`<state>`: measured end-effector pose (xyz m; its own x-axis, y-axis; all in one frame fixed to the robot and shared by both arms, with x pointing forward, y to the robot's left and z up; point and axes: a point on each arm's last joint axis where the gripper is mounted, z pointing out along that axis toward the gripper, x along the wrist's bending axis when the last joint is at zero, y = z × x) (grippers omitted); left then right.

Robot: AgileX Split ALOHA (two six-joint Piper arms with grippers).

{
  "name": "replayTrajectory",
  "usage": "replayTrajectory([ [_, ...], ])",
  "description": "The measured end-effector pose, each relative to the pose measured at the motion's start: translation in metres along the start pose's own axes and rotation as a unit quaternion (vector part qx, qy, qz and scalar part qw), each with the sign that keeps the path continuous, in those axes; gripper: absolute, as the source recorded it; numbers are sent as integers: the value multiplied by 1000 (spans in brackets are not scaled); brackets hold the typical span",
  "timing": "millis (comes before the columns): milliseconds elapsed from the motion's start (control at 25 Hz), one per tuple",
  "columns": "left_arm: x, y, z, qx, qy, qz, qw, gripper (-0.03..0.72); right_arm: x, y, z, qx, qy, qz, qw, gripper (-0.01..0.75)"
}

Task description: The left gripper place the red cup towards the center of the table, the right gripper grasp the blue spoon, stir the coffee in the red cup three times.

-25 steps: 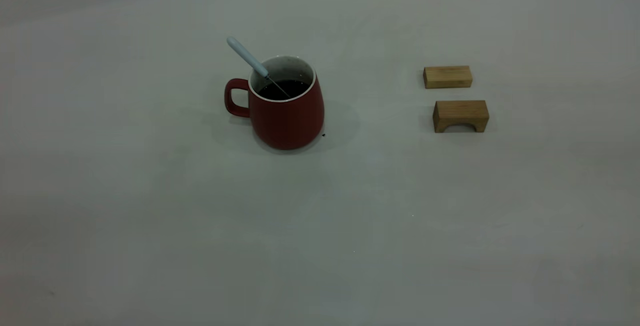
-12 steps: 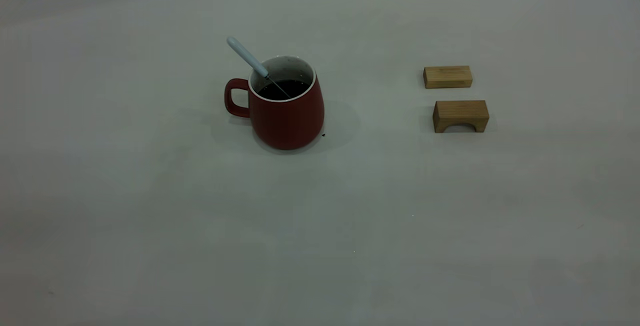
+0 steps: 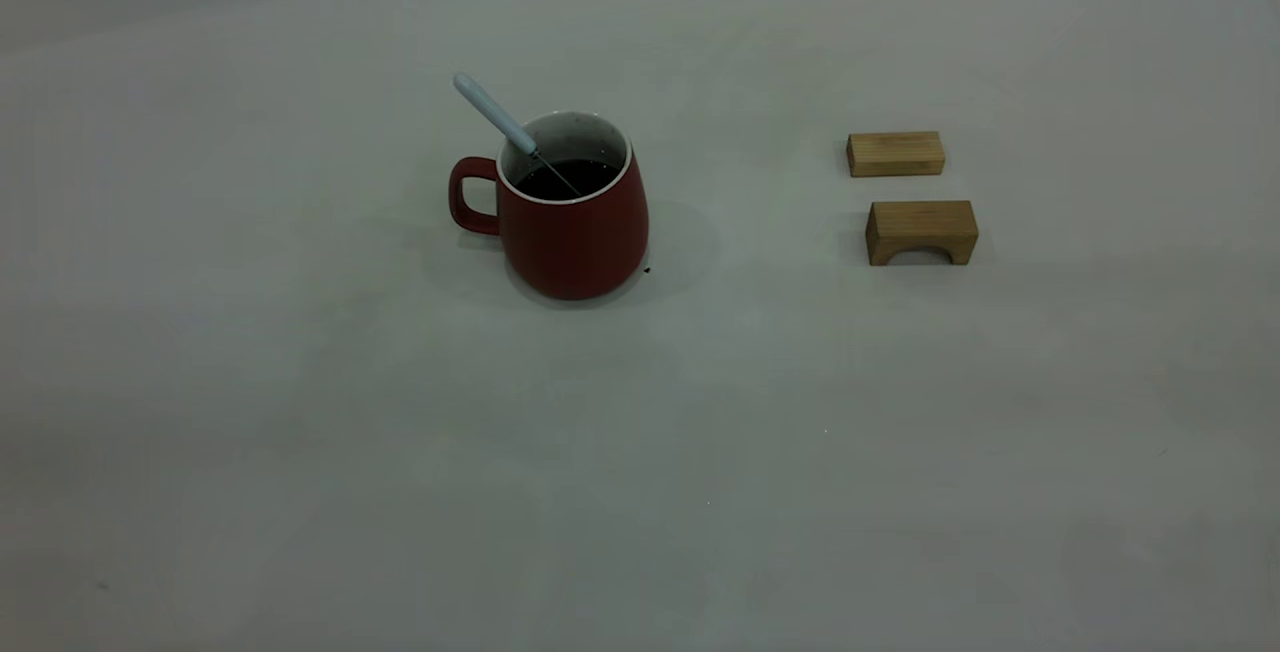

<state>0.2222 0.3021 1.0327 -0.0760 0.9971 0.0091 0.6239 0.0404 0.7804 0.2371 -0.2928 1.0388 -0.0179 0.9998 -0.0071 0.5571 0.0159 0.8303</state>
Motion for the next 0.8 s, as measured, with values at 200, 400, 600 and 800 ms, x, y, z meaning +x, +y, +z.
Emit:
replayTrajectory([
  [200, 0, 0, 0, 0, 0, 0, 1000, 519, -4, 0, 0, 1, -20, 27, 999, 216],
  [400, 0, 0, 0, 0, 0, 0, 1000, 519, -4, 0, 0, 1, -18, 29, 999, 226],
  [600, 0, 0, 0, 0, 0, 0, 1000, 519, -4, 0, 0, 1, 23, 2, 1000, 229],
  [800, 0, 0, 0, 0, 0, 0, 1000, 519, -4, 0, 0, 1, 28, 0, 1000, 231],
])
